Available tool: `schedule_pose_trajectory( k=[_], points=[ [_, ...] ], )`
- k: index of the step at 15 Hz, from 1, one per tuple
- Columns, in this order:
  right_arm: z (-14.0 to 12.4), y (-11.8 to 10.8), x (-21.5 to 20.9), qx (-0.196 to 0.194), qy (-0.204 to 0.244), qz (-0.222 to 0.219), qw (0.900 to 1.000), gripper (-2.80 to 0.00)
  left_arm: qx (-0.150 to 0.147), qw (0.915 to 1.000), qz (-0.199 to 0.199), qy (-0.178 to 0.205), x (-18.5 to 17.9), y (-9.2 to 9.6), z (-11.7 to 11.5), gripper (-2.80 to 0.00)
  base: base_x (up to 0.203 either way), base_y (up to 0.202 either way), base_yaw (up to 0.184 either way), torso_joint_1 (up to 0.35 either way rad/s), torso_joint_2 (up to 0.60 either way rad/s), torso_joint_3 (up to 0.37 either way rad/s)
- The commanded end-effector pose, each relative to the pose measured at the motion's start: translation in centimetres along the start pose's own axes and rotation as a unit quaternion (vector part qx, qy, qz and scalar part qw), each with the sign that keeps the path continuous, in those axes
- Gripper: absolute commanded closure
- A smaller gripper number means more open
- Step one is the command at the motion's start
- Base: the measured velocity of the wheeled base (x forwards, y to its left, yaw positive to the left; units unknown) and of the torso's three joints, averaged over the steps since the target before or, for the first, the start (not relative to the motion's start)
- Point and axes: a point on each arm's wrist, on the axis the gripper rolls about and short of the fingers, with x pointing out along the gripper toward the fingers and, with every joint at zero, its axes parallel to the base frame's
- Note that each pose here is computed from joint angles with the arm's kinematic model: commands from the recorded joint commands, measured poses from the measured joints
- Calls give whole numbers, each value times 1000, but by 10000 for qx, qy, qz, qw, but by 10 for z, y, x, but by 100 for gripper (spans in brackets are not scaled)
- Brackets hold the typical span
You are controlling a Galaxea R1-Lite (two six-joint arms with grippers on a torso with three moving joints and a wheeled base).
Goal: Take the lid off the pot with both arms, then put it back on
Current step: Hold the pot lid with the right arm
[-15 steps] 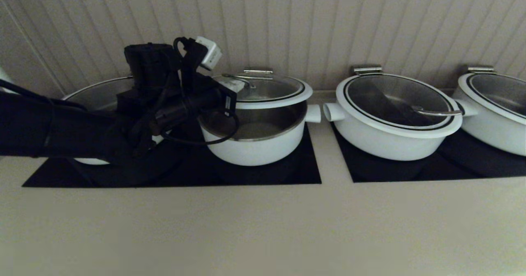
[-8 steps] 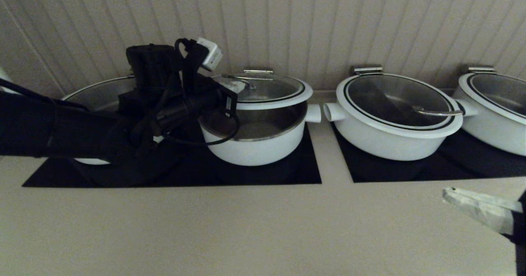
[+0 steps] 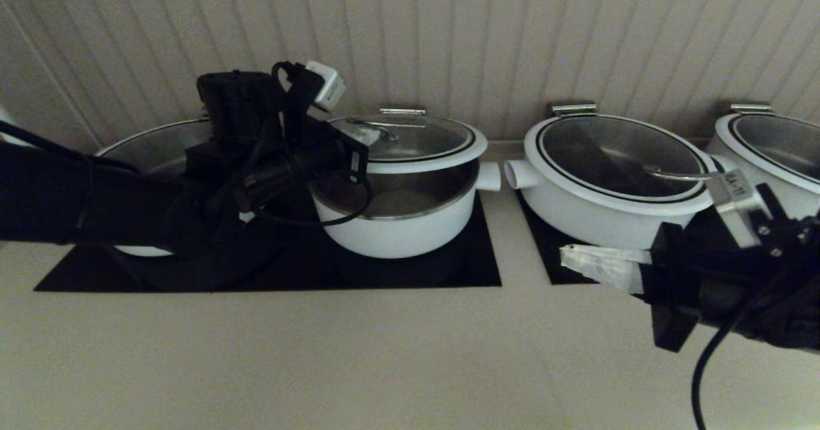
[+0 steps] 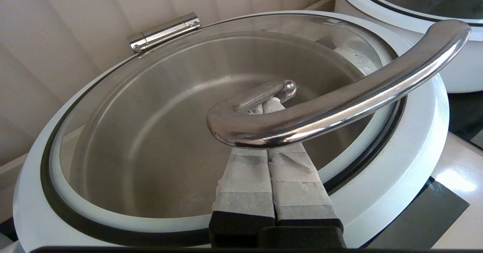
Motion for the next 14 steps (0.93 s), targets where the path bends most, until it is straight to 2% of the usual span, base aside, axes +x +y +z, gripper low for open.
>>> schedule_pose_trajectory(
  k=[1,8,14],
  points=[
    [-14,-11,27,162,166,224,9995,0,4,10000,2,-21,0,1,0,0,0,0,0,0,0,0],
    [-17,-49,86,-166,-162,273,9994,0,-10,10000,58,50,-4,5,-3,0,0,0,0,0,0,0],
    [-29,-69,119,-291,-280,-173,9990,0,-11,9999,57,96,-4,5,-6,0,0,0,0,0,0,0]
  ],
)
